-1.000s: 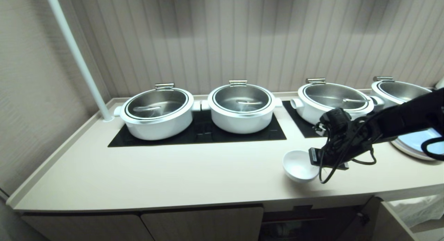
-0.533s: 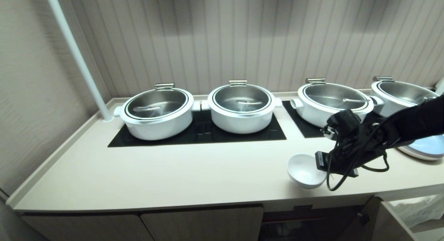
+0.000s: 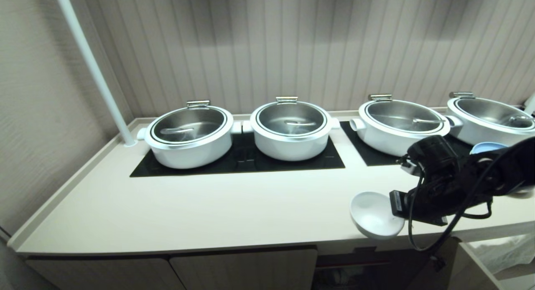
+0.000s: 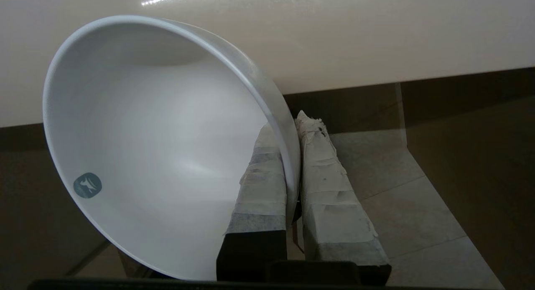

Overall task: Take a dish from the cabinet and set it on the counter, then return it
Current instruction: Pick up the bowl from the table, then put it back into the cabinet

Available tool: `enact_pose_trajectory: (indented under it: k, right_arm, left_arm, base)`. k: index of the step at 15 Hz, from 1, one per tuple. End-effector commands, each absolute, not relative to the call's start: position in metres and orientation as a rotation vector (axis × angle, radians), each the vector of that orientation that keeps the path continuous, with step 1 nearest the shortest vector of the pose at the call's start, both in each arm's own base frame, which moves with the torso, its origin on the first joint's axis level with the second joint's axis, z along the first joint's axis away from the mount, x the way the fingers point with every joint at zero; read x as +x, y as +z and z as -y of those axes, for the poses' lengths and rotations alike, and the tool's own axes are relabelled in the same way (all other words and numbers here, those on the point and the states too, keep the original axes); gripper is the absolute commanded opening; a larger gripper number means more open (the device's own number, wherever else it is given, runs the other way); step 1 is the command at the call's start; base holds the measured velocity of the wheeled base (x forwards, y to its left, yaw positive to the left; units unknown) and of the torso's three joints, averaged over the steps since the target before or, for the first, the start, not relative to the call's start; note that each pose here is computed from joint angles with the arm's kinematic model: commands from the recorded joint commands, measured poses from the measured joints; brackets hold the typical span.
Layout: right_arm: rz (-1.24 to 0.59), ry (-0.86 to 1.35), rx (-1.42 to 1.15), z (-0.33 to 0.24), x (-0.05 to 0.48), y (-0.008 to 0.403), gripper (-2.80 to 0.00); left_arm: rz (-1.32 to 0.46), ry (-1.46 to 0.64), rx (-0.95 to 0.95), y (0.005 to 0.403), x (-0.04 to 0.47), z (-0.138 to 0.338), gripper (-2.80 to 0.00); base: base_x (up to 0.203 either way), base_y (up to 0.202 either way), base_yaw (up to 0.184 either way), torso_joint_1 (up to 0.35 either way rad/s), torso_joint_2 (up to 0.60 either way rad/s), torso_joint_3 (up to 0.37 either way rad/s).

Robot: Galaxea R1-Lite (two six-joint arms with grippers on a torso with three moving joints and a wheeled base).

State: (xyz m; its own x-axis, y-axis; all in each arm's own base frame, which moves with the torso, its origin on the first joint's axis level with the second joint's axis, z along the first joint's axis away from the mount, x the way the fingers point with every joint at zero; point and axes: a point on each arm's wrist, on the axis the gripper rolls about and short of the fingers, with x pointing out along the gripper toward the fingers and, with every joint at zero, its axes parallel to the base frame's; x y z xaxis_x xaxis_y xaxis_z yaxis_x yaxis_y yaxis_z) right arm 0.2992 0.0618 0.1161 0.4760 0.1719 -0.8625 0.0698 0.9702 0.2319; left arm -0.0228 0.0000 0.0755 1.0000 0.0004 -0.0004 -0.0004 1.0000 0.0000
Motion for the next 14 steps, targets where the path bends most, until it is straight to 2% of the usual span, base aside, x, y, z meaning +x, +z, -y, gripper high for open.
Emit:
enact_pose_trajectory:
  k: [1,14]
  right_arm:
    - [-1.056,0.070,0.251,-0.059,0.280,0.124,-2.80]
    - [-1.041,0.120,0.229,-0.046,0.172,0.130,-2.80]
  left_arm:
    - [0.000,0.001,0.000,0.075,-0.023,0.000,-2.80]
    - [0.000,0.000,0.000,0.075,-0.023,0.000,-2.80]
  base:
    - [0.000,0.000,0.000,0.000,0.00,0.000]
    - [0.000,0.000,0.000,0.000,0.00,0.000]
